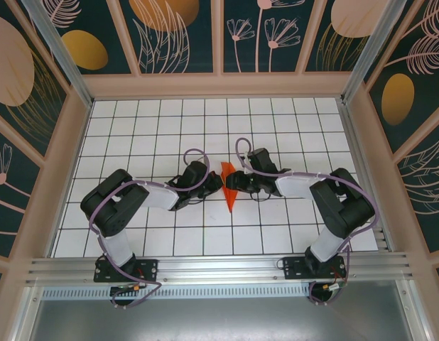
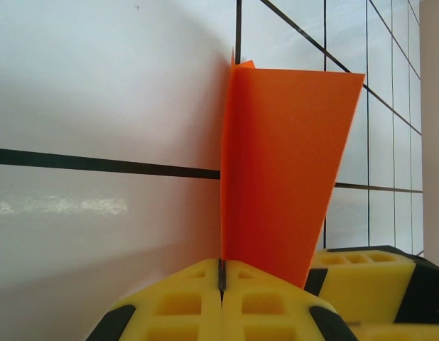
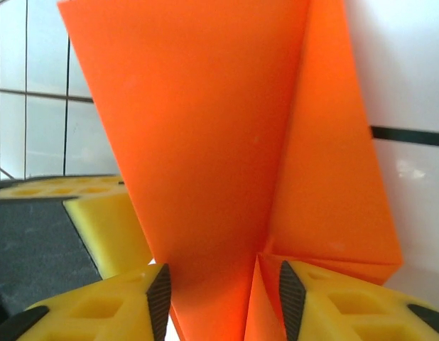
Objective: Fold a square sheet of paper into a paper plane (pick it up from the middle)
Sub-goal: Pick up the paper plane from the center of the table.
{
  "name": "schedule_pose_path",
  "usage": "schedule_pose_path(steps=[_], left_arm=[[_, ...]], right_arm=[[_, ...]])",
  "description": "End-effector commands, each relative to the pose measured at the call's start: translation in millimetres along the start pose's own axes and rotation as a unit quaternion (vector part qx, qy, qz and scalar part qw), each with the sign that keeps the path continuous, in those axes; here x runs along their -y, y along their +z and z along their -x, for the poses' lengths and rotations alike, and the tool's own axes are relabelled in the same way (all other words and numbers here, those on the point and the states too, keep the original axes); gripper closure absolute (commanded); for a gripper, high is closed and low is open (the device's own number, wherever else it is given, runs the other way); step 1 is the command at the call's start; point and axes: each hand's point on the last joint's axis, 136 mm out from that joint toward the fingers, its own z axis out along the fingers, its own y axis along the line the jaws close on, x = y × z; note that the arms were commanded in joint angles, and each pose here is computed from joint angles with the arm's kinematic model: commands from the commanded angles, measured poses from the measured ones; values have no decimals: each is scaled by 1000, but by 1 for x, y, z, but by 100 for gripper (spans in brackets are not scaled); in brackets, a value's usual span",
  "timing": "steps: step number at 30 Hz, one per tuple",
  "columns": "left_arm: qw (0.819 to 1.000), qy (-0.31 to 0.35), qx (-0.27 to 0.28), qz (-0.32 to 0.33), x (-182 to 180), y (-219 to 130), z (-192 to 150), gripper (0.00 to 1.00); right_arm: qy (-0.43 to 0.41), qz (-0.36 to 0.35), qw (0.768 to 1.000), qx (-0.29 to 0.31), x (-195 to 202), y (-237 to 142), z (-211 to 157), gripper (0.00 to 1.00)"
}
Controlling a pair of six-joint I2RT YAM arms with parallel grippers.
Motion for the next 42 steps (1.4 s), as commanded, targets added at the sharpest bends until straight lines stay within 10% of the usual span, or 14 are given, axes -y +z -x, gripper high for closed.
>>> schedule_pose_path(steps=[1, 15, 42], left_arm=[[1000, -4, 0, 7, -7, 2, -4, 100], [1000, -1, 2, 8, -5, 1, -3, 100], [1000, 1, -15, -24, 7, 1, -7, 100]], right_arm=[[-9, 2, 1000, -3, -6, -3, 0, 48], [-8, 8, 1000, -11, -8, -13, -16, 36], [2, -52, 998, -22, 5, 2, -21, 53]])
